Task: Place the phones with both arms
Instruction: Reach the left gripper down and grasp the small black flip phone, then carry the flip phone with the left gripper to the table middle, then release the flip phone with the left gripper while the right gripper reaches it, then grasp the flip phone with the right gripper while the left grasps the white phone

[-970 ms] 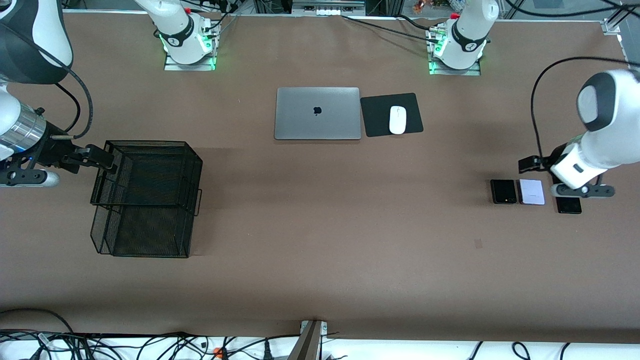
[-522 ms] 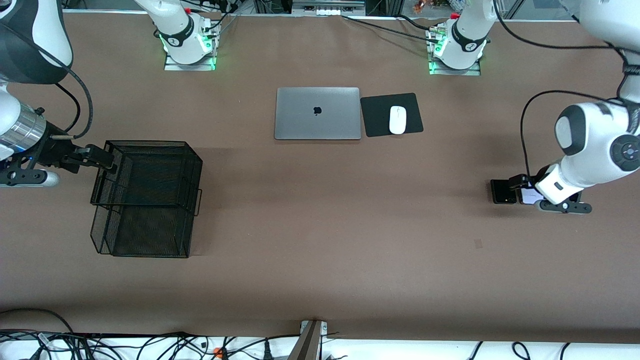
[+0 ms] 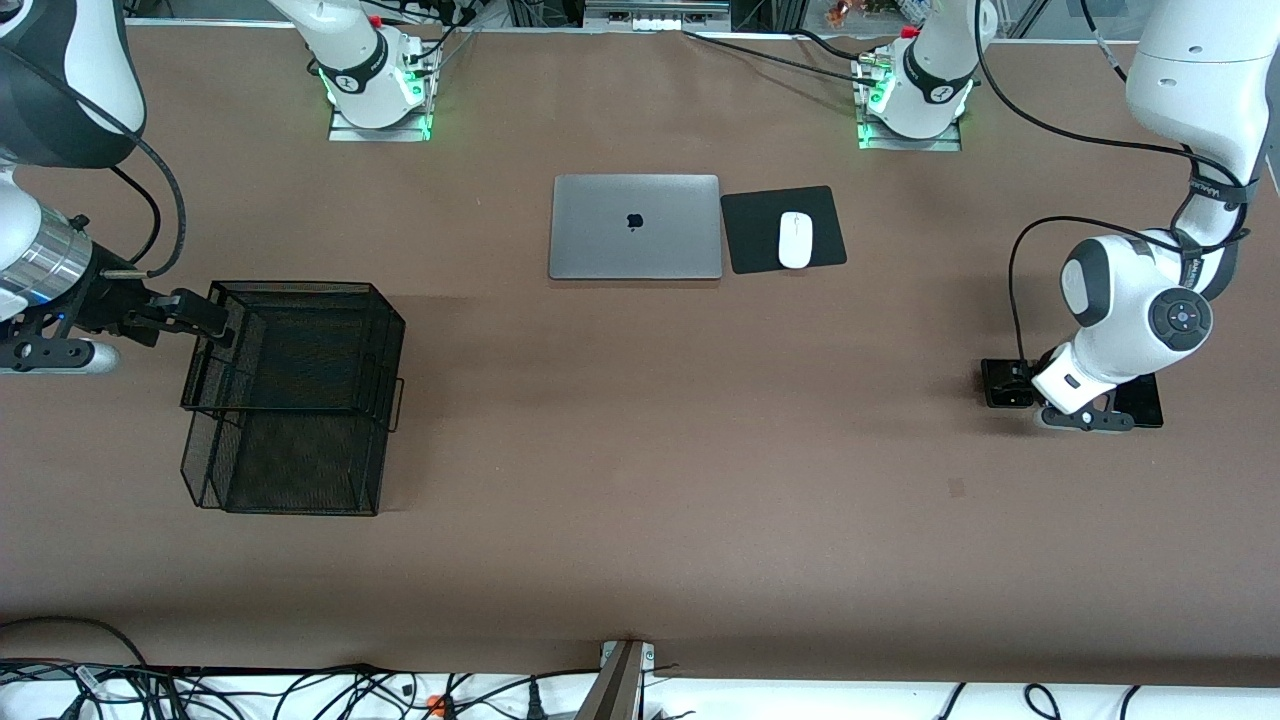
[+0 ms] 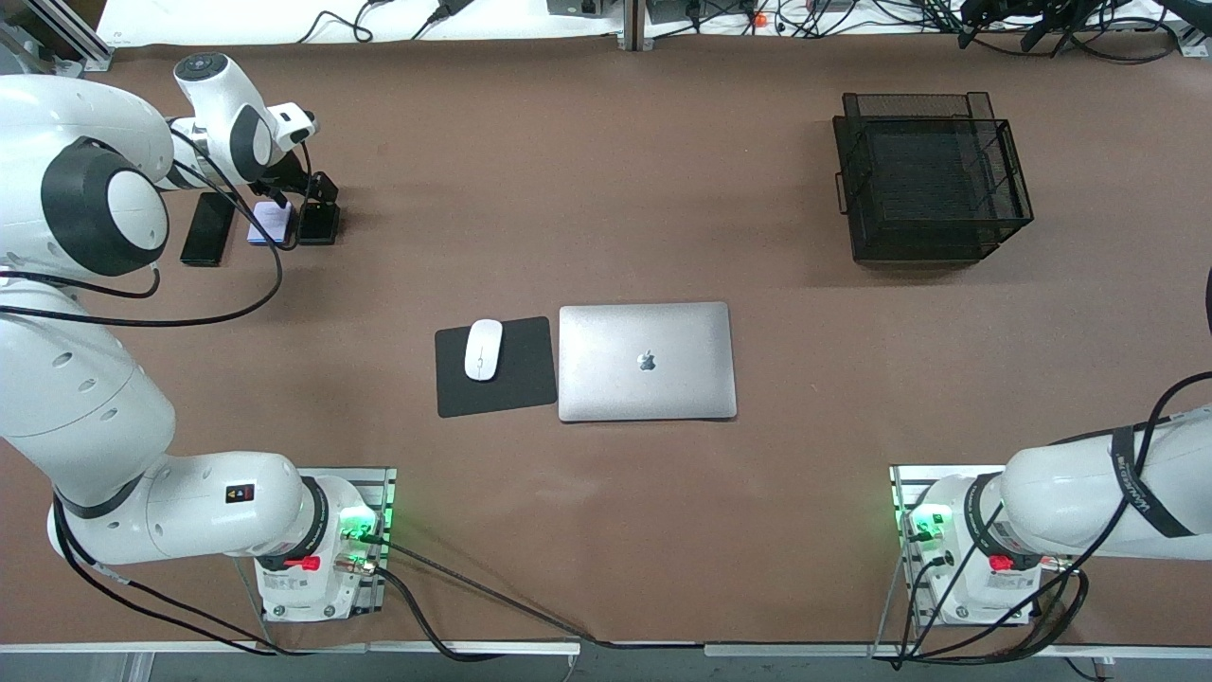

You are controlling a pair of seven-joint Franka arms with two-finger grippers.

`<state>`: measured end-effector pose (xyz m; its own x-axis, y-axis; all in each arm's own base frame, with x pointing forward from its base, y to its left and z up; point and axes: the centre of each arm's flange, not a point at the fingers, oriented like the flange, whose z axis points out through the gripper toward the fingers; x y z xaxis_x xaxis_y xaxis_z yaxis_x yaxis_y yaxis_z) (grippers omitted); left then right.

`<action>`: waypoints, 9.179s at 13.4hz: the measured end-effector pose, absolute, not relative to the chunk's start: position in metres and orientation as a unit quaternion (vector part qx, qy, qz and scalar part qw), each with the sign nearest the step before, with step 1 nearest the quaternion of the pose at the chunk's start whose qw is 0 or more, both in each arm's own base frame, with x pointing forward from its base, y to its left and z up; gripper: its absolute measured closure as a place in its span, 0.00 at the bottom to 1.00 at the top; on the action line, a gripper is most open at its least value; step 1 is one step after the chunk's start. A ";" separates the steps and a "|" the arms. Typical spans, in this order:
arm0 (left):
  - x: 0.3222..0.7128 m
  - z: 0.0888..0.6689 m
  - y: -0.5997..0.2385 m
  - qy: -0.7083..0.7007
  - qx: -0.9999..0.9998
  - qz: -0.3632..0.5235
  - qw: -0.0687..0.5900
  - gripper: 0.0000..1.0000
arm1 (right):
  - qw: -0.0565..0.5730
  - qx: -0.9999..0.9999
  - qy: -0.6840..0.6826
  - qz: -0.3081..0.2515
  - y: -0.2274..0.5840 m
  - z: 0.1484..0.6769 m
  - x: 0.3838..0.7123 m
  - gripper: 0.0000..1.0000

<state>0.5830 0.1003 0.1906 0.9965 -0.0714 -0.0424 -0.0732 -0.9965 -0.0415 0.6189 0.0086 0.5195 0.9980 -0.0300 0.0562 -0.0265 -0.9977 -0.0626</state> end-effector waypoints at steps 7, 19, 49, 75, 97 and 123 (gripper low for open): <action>0.573 0.180 0.094 0.020 -1.000 0.012 0.020 0.00 | 0.031 -0.999 0.014 -0.028 0.009 0.519 0.619 0.00; 0.563 0.161 0.089 0.003 -1.000 -0.007 0.021 0.17 | 0.031 -0.999 0.014 -0.028 0.009 0.519 0.619 0.00; 0.573 0.243 -0.528 -0.099 -0.992 -0.019 -0.072 0.19 | 0.031 -0.999 0.014 -0.028 0.009 0.520 0.619 0.00; 0.608 0.252 -0.536 -0.209 -0.972 -0.072 -0.076 0.00 | 0.032 -0.999 0.025 -0.009 -0.004 0.498 0.627 0.00; 0.645 0.301 0.105 0.097 -0.984 0.115 0.096 0.00 | 0.031 -0.998 -0.042 -0.044 0.423 0.259 0.565 0.00; 0.549 0.164 0.194 -0.021 -0.999 -0.031 -0.027 0.00 | 0.029 -0.989 -0.107 -0.093 0.451 0.172 0.551 0.00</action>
